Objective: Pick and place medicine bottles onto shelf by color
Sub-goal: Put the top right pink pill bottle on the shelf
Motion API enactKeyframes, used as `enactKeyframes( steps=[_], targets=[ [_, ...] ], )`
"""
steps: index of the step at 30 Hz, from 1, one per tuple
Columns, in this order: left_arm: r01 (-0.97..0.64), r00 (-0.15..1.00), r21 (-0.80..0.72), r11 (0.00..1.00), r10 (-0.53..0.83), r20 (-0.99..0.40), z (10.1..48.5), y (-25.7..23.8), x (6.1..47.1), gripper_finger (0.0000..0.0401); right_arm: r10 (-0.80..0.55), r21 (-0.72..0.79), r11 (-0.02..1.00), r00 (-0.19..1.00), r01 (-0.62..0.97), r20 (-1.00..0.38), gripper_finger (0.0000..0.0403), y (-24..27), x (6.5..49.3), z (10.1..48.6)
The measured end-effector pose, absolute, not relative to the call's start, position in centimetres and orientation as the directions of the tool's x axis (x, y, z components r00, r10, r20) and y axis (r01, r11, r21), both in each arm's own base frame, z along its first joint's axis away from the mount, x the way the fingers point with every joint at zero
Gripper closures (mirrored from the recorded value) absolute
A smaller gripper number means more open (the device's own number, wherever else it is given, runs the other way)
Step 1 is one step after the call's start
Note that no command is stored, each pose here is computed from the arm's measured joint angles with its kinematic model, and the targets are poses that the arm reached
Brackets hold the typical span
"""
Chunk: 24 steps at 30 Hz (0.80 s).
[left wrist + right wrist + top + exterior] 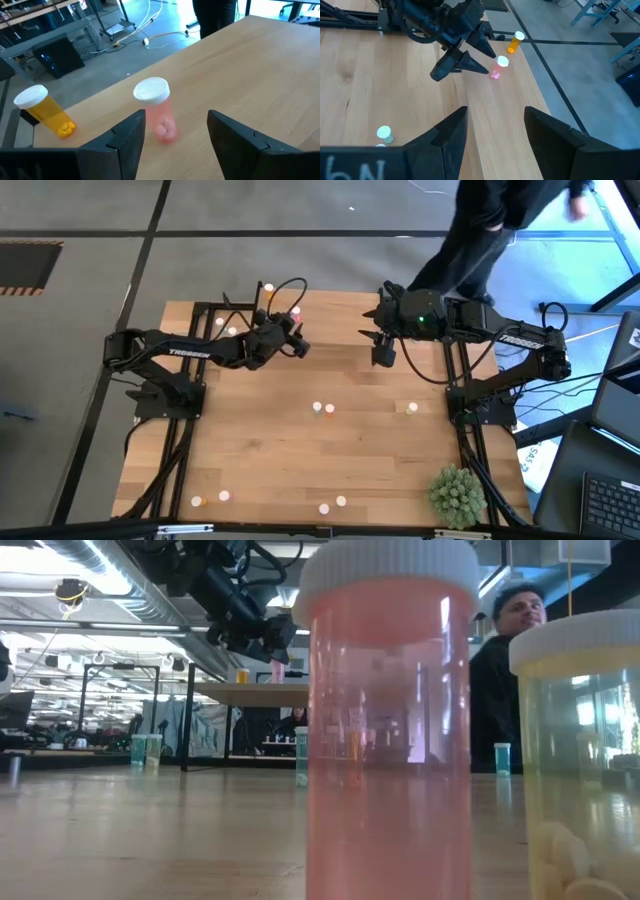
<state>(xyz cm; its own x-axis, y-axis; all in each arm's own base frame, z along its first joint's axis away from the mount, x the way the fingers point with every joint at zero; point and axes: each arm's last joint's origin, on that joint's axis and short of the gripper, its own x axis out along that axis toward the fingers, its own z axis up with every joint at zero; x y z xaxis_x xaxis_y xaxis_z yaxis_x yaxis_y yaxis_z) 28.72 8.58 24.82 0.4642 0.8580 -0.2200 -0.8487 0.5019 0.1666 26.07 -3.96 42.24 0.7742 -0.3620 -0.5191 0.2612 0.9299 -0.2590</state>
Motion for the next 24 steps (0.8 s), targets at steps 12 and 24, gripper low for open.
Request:
enactKeyframes(
  steps=[12, 24],
  targets=[
    [-0.815, 0.507, 0.157, 0.558, 0.817, -0.276, 26.9, 6.0, 26.1, 0.0193, -0.362, -0.259, 0.930, 0.774, 0.261, -0.519, 0.0205, -4.0, 26.1, 42.2],
    [-0.727, 0.608, 0.165, 0.666, 0.737, -0.296, 27.3, 4.6, 26.1, 0.0194, -0.362, -0.259, 0.930, 0.775, 0.261, -0.518, 0.0205, -4.0, 26.1, 42.3]
  ],
)
